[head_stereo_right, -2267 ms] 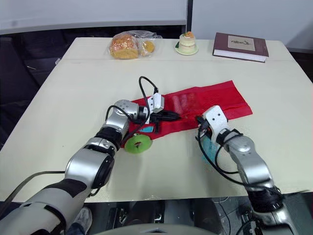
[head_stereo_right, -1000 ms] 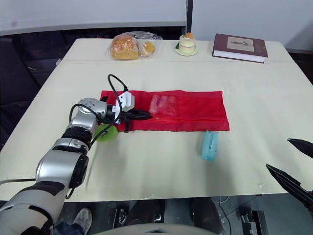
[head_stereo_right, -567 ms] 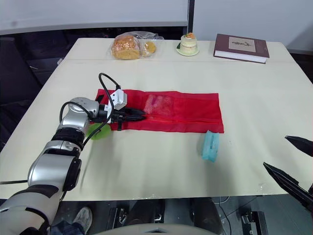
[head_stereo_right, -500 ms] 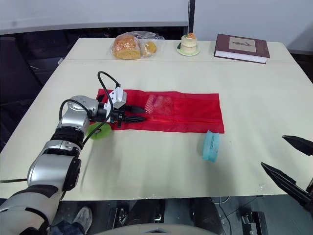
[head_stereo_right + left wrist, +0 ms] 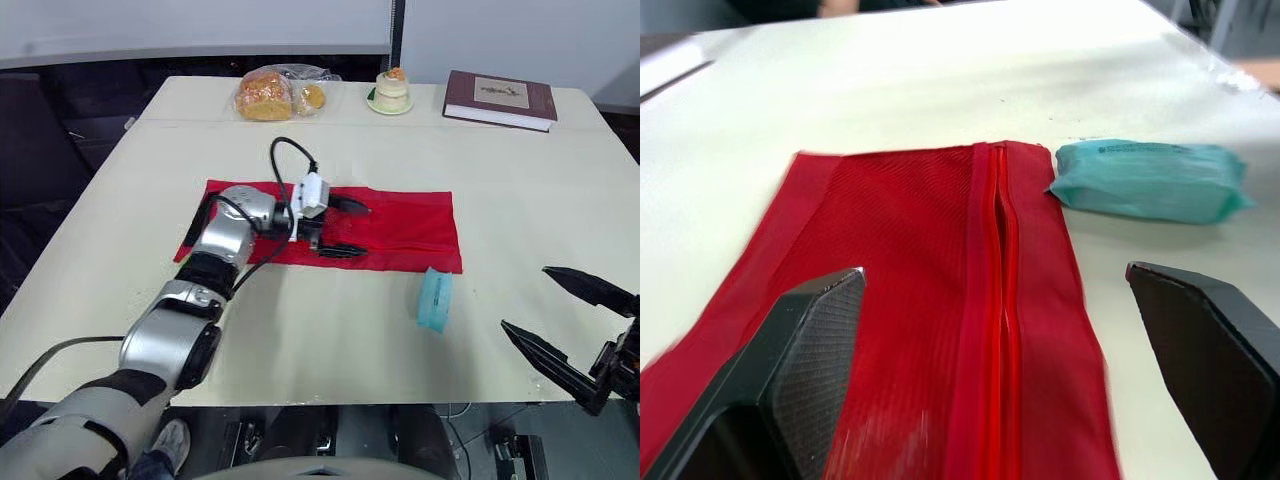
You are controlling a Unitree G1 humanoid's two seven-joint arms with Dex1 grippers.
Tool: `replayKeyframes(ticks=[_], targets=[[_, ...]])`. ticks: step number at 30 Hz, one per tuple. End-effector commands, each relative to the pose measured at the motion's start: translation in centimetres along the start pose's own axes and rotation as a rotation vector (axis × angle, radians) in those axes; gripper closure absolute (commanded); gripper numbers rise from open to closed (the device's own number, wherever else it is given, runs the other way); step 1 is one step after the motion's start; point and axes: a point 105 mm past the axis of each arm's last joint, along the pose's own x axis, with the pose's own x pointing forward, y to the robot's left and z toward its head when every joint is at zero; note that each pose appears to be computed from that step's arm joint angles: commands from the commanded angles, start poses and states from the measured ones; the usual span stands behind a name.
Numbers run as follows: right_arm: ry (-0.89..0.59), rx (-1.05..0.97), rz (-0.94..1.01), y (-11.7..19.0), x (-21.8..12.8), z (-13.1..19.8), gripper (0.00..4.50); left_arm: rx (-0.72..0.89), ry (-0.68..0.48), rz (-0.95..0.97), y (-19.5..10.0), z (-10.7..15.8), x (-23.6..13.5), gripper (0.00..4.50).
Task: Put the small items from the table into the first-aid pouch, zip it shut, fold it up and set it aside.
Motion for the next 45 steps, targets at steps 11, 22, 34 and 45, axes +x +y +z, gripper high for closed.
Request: replayKeyframes(ticks=[11, 22, 34, 45], targets=[[0.023, -0.082, -0.128, -0.2, 0.9, -0.3, 0.00, 0.105, 0.118, 0.070, 0.9, -0.4, 7.2, 0.03], [0.025, -0.087, -0.159, 0.1, 1.0, -0.5, 0.00, 0.102, 0.212, 0.126, 1.4, -1.6, 7.7, 1.74], [0.051, -0.068, -0.186, -0.1, 1.1, -0.9, 0.00, 0.047, 0.150, 0.156, 1.9, -0.7, 7.7, 4.47], [0.163, 0.203, -0.253, 2.0, 6.4, -7.2, 0.00, 0.029, 0.112, 0.142, 1.8, 0.0, 8.1, 4.47]])
